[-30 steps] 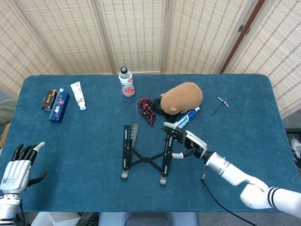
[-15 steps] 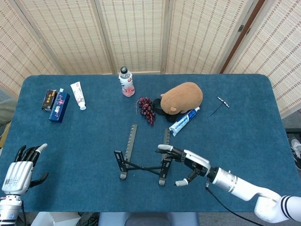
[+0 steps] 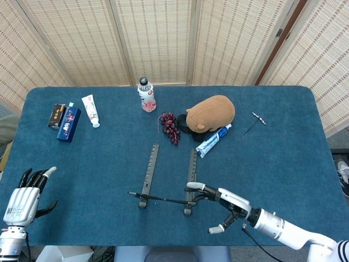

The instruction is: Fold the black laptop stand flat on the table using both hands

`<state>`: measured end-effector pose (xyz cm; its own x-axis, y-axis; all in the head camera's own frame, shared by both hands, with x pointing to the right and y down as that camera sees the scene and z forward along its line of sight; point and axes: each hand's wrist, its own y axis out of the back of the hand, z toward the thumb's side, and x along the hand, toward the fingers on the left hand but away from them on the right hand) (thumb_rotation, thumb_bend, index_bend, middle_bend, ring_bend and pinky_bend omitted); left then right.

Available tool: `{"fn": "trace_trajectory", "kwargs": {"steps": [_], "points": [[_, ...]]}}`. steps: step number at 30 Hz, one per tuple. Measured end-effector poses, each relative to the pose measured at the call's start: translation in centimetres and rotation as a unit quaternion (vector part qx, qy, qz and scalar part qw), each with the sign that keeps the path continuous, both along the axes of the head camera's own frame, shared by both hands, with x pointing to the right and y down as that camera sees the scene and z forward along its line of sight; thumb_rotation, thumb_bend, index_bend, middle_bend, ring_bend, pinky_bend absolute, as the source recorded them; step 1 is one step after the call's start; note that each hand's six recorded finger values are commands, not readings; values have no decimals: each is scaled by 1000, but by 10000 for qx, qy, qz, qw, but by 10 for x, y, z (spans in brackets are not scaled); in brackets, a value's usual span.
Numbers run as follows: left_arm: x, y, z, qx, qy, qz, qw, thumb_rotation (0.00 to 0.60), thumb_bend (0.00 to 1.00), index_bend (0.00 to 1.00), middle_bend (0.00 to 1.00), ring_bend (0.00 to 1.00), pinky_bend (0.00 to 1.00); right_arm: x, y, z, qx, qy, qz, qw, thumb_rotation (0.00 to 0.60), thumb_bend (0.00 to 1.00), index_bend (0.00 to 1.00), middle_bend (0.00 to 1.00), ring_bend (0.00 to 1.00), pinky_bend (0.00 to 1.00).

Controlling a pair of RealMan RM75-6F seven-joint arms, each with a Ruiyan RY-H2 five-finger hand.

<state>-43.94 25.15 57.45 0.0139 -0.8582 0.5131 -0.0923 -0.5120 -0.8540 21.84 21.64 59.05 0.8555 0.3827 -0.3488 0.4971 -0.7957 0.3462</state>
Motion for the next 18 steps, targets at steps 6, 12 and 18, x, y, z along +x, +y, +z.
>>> {"fn": "trace_trajectory", "kwargs": {"steps": [6,12,18], "points": [[0,2,-1,-9,12,6,10000,600,223,111,174,147,0,4,-5,5,164,200,109,9996,600,29,0,132,57,218],[0,2,-2,-6,19,1,10000,600,223,111,174,148,0,3,-5,17,137,395,172,9990,600,29,0,132,57,219],[-1,4,-2,-19,12,-15,10000,600,223,111,174,149,0,1,-1,31,-18,480,207,9986,600,29,0,132,57,219]]}}
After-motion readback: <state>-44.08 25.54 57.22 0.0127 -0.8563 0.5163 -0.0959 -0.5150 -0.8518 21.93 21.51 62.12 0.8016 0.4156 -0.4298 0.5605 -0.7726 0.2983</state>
